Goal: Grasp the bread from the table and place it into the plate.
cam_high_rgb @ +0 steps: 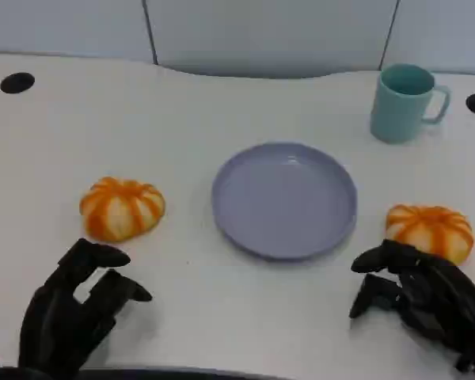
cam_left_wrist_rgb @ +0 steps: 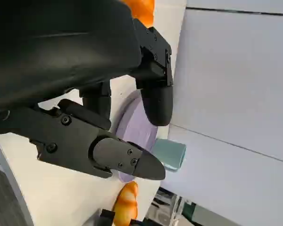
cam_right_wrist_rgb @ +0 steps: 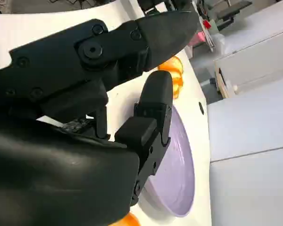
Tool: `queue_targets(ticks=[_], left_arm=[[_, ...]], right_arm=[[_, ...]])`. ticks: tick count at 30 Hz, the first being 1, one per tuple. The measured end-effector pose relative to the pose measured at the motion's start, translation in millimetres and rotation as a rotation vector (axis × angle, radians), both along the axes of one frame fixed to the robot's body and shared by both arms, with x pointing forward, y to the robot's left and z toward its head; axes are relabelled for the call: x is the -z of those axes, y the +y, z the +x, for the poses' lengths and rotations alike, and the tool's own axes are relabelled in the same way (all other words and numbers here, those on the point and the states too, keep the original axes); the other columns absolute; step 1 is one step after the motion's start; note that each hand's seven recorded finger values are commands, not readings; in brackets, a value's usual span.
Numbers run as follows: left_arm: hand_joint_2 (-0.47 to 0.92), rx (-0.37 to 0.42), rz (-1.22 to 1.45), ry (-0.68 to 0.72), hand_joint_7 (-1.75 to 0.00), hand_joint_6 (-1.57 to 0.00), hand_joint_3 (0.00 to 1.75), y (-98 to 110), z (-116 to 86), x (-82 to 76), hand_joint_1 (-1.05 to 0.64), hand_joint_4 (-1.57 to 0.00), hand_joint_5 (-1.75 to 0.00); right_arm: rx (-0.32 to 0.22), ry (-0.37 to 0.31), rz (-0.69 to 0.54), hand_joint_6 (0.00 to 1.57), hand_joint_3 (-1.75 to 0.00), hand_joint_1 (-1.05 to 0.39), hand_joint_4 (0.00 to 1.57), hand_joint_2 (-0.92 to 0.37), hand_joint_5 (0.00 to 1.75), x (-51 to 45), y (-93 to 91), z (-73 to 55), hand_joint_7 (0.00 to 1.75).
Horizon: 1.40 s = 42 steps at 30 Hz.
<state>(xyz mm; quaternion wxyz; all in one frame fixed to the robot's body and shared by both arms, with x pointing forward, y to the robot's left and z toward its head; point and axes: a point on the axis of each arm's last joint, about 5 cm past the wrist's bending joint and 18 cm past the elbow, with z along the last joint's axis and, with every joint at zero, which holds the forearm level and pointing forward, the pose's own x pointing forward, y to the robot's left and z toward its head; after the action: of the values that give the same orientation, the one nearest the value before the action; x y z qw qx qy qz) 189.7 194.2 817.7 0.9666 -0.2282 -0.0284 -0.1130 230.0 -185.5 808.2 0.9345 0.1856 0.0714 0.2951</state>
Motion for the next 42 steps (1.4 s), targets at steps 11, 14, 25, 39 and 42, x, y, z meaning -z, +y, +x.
queue_targets(ticks=[11, 14, 25, 39, 42], left_arm=[[0.91, 0.003, 0.002, 0.000, -1.50, -0.31, 0.02, -0.8, 0.1, 0.0, -0.57, -0.35, -1.75], [0.91, 0.003, 0.002, 0.000, -1.50, -0.32, 0.02, -0.8, 0.1, 0.0, -0.57, -0.37, -1.75], [0.92, 0.000, 0.029, -0.018, -1.53, -0.31, 0.04, -0.5, 0.3, -1.3, -0.57, -0.38, -1.75], [0.88, -0.035, 0.402, -0.271, -1.37, -0.23, 0.04, 3.8, 12.0, -34.0, -0.48, -0.19, -1.71], [0.88, -0.061, 0.540, -0.325, -1.22, -0.25, 0.02, 5.3, 17.1, -44.9, -0.50, -0.16, -1.62]], right_arm=[[-0.003, 0.001, 0.007, 0.78, -0.10, -0.54, 0.67, -0.92, 1.35, -0.3, -0.5, 0.3, 0.82], [0.002, 0.003, -0.003, 0.79, -0.10, -0.54, 0.68, -0.92, 1.35, -0.6, -0.2, 0.5, 0.83], [0.010, -0.003, -0.013, 0.78, -0.09, -0.53, 0.69, -0.92, 1.34, -1.0, -0.5, 0.1, 0.82], [0.001, -0.012, 0.000, 0.78, -0.10, -0.54, 0.67, -0.92, 1.36, 0.0, -0.9, -1.2, 0.82], [0.001, -0.011, 0.002, 0.79, -0.09, -0.55, 0.67, -0.92, 1.36, 0.2, -0.9, -1.3, 0.81]])
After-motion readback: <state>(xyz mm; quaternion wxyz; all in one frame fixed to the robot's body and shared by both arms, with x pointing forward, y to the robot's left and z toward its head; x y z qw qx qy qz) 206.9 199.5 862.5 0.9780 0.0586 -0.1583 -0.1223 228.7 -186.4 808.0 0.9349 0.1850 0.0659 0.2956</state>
